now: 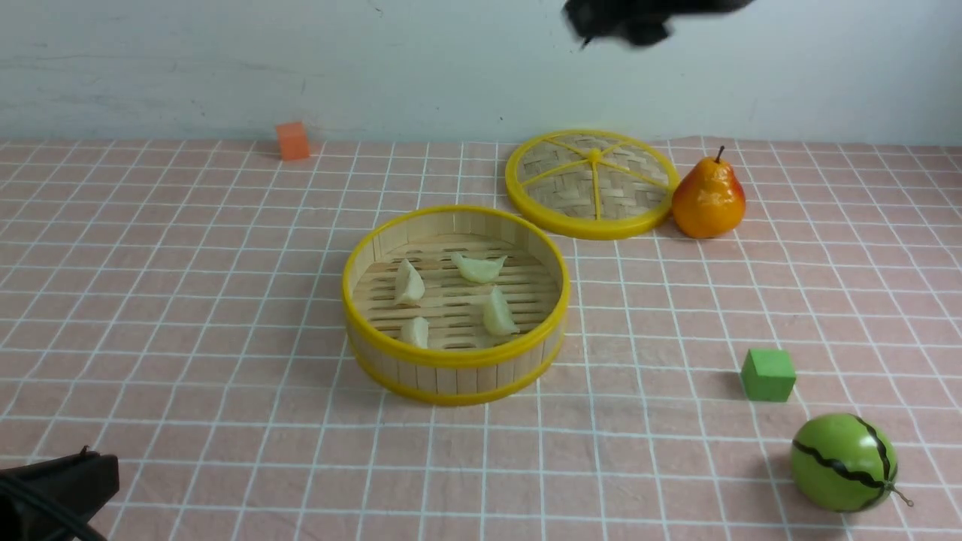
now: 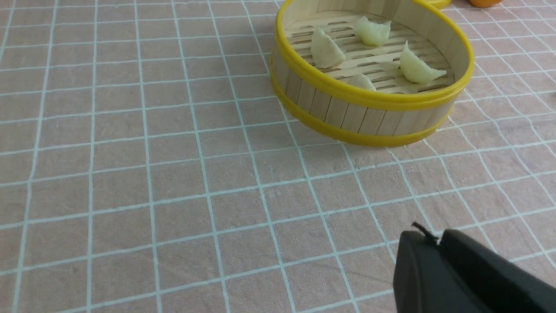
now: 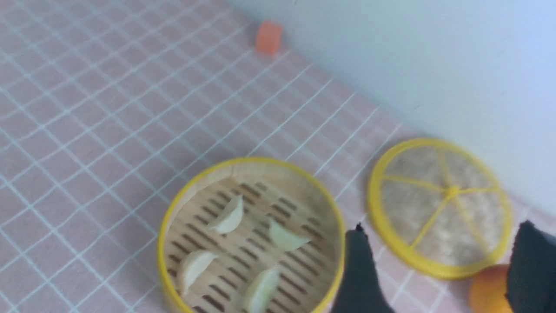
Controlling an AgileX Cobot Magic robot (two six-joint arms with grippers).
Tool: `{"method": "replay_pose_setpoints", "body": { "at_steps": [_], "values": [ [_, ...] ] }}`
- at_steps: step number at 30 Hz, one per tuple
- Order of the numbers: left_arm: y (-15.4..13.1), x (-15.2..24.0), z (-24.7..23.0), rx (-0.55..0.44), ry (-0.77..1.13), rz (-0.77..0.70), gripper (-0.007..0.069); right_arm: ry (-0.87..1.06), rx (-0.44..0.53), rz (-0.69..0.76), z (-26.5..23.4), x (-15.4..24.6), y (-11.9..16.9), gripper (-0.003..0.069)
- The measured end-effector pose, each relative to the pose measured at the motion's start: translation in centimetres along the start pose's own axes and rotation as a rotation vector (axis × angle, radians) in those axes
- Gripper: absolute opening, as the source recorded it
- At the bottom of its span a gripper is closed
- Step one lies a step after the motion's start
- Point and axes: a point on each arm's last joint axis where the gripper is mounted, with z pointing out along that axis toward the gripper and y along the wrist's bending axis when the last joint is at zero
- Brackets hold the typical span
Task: Put the dumplings into the steamer on the table with the pink tablecloth.
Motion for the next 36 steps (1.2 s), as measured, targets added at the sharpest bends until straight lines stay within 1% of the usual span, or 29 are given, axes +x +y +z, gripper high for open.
{"method": "replay_pose_setpoints", "body": {
  "at_steps": [2, 4, 7, 9, 11, 13, 16, 17, 20, 22, 23, 24, 25, 26, 27, 28, 36],
  "values": [
    [0.0, 0.0, 0.0, 0.0, 0.0, 0.0, 0.0053, -0.052, 0.044, -0.021, -3.8, 0.0, -0.5, 0.035],
    [0.0, 0.0, 0.0, 0.0, 0.0, 0.0, 0.0056, -0.088, 0.084, -0.043, -7.0, 1.1, -0.7, 0.0272],
    [0.0, 0.0, 0.0, 0.0, 0.0, 0.0, 0.0056, -0.134, 0.125, -0.088, -9.5, 4.2, -0.7, 0.0151],
    [0.0, 0.0, 0.0, 0.0, 0.0, 0.0, 0.0058, -0.192, 0.134, -0.115, -10.2, 7.4, -0.3, 0.0078],
    [0.0, 0.0, 0.0, 0.0, 0.0, 0.0, 0.0061, -0.259, 0.123, -0.124, -9.9, 10.8, 0.4, 0.0026],
    [0.0, 0.0, 0.0, 0.0, 0.0, 0.0, 0.0065, -0.38, 0.094, -0.117, -10.0, 14.9, 1.3, -0.0015],
    [0.0, 0.0, 0.0, 0.0, 0.0, 0.0, 0.007, -0.521, 0.027, -0.1, -8.9, 20.3, 2.8, -0.0018],
    [0.0, 0.0, 0.0, 0.0, 0.0, 0.0, 0.0071, -0.576, -0.007, -0.066, -8.4, 22.6, 3.4, -0.0014],
    [0.0, 0.0, 0.0, 0.0, 0.0, 0.0, 0.0072, -0.611, -0.049, 0.068, -7.2, 27.3, 4.1, -0.0006],
    [0.0, 0.0, 0.0, 0.0, 0.0, 0.0, 0.0072, -0.597, -0.032, 0.199, -6.7, 29.5, 3.9, -0.0003],
    [0.0, 0.0, 0.0, 0.0, 0.0, 0.0, 0.0072, -0.588, -0.013, 0.259, -6.5, 30.2, 3.7, -0.0002],
    [0.0, 0.0, 0.0, 0.0, 0.0, 0.0, 0.0072, -0.586, -0.009, 0.271, -6.4, 30.2, 3.6, -0.0002],
    [0.0, 0.0, 0.0, 0.0, 0.0, 0.0, 0.0074, -0.567, 0.026, 0.367, -6.1, 31.0, 3.2, -0.0001],
    [0.0, 0.0, 0.0, 0.0, 0.0, 0.0, 0.0074, -0.568, 0.026, 0.367, -6.1, 31.0, 3.2, -0.0002],
    [0.0, 0.0, 0.0, 0.0, 0.0, 0.0, 0.0075, -0.561, 0.054, 0.432, -5.9, 31.2, 2.8, 0.0],
    [0.0, 0.0, 0.0, 0.0, 0.0, 0.0, 0.0076, -0.558, 0.065, 0.453, -5.8, 31.3, 2.7, 0.0],
    [0.0, 0.0, 0.0, 0.0, 0.0, 0.0, 0.0089, -0.536, 0.082, 0.477, -5.3, 31.5, 2.5, 0.0008]
  ]
}}
